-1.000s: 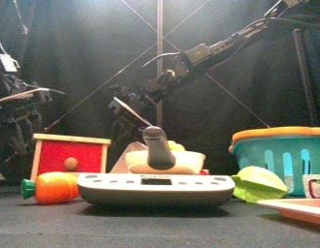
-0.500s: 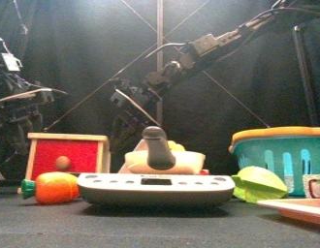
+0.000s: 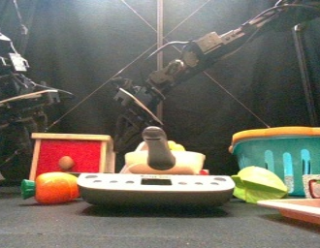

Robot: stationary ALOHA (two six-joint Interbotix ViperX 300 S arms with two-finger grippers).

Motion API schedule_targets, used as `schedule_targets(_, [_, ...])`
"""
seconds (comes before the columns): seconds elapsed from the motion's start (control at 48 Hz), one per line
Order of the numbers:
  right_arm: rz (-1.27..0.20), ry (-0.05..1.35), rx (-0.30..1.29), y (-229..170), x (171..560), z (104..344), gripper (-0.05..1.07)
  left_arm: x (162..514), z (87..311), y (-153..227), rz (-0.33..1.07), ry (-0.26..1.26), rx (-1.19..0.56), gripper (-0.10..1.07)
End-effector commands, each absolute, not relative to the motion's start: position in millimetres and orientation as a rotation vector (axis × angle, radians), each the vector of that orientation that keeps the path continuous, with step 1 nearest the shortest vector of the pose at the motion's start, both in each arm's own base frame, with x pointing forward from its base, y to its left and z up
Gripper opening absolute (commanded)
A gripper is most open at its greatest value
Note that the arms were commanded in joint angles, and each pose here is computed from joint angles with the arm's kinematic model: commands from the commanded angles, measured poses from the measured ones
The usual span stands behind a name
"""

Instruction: Straighten drawer

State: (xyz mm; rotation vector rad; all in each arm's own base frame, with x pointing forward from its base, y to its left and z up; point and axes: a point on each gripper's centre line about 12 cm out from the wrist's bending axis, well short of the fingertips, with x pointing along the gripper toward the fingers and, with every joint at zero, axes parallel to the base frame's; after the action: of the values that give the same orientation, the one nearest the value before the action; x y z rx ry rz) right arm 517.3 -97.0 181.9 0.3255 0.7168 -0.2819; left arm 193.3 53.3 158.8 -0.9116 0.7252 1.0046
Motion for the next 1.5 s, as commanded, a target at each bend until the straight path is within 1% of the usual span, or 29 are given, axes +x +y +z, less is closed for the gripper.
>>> schedule_targets(0.0, [-0.199, 0.586, 0.309, -61, 527, 232, 0.41, 215, 174, 43, 0.891, 0.682, -0.931, 0.71])
schedule_targets(0.167, [-0.208, 0.562, 0.312, -68, 530, 232, 0.41, 212, 171, 46, 0.904, 0.687, -0.915, 0.71])
schedule_targets(0.438, [-0.218, 0.555, 0.308, -76, 538, 228, 0.41, 204, 168, 62, 0.967, 0.669, -0.895, 0.71])
schedule_targets(0.583, [-0.226, 0.554, 0.307, -81, 540, 228, 0.41, 201, 170, 67, 0.976, 0.647, -0.887, 0.71])
schedule_targets(0.75, [-0.238, 0.587, 0.309, -84, 532, 226, 0.41, 192, 182, 71, 0.992, 0.602, -0.873, 0.71])
schedule_targets(0.917, [-0.235, 0.573, 0.301, -83, 525, 236, 0.41, 181, 197, 70, 0.987, 0.541, -0.877, 0.71])
schedule_targets(1.021, [-0.233, 0.569, 0.295, -81, 521, 240, 0.41, 179, 200, 68, 0.968, 0.53, -0.875, 0.71])
schedule_targets(1.167, [-0.233, 0.565, 0.295, -81, 516, 245, 0.41, 179, 197, 66, 0.959, 0.544, -0.861, 0.71])
schedule_targets(1.375, [-0.233, 0.557, 0.295, -82, 517, 243, 0.41, 175, 188, 63, 0.968, 0.567, -0.884, 0.71])
schedule_targets(1.479, [-0.246, 0.541, 0.302, -90, 518, 243, 0.41, 175, 188, 63, 0.963, 0.566, -0.888, 0.71])
